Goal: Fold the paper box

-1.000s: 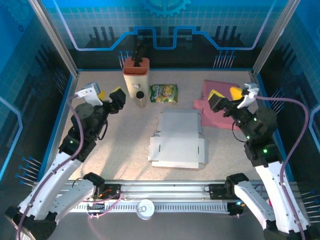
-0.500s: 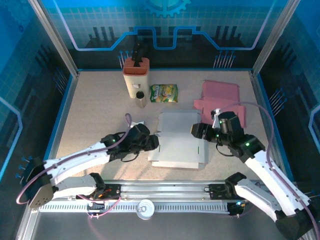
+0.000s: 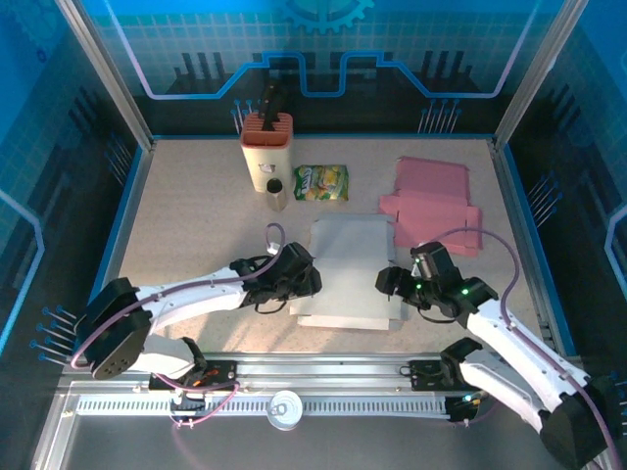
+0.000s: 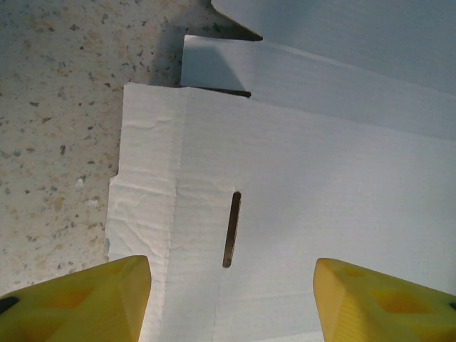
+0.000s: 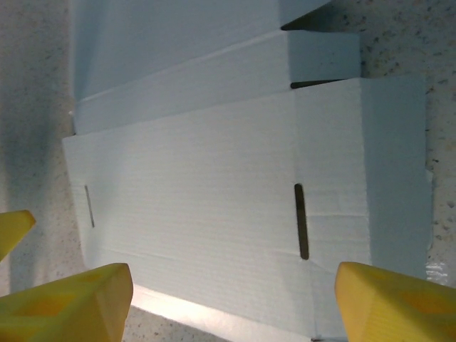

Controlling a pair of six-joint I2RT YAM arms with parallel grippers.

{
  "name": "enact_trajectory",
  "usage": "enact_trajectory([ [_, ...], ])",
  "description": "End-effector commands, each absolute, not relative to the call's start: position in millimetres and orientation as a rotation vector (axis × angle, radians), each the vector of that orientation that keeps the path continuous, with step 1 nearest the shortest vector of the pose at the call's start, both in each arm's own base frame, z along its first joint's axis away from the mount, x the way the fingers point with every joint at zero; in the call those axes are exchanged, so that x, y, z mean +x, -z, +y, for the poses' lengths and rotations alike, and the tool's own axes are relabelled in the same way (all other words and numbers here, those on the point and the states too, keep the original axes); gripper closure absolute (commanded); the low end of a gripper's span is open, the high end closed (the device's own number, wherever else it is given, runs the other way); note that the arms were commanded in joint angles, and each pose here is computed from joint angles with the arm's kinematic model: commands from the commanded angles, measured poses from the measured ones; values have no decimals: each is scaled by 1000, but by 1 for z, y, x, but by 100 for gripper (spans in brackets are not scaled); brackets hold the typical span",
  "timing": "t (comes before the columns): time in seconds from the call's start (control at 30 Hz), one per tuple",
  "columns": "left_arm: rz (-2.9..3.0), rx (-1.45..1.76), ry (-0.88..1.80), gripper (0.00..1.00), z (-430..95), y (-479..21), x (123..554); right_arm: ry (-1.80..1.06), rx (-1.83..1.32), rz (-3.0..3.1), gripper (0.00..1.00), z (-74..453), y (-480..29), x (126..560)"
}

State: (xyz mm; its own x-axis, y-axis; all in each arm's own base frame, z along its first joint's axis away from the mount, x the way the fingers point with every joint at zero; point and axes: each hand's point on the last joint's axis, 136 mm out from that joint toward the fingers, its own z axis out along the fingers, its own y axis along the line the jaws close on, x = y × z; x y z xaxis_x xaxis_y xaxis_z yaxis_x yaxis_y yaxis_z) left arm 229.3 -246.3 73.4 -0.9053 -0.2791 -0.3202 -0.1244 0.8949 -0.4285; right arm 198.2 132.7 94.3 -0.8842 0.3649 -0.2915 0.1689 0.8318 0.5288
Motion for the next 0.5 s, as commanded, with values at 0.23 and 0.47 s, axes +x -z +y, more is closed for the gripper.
enact_trajectory([
  [0.23,2680,-326,651,38,-259,-63,254,-778,436,2649,25,142,-67,227],
  [0.47,2664,-430,644,40,-232,-48,257,-814,360,2681,26,161,-62,264],
])
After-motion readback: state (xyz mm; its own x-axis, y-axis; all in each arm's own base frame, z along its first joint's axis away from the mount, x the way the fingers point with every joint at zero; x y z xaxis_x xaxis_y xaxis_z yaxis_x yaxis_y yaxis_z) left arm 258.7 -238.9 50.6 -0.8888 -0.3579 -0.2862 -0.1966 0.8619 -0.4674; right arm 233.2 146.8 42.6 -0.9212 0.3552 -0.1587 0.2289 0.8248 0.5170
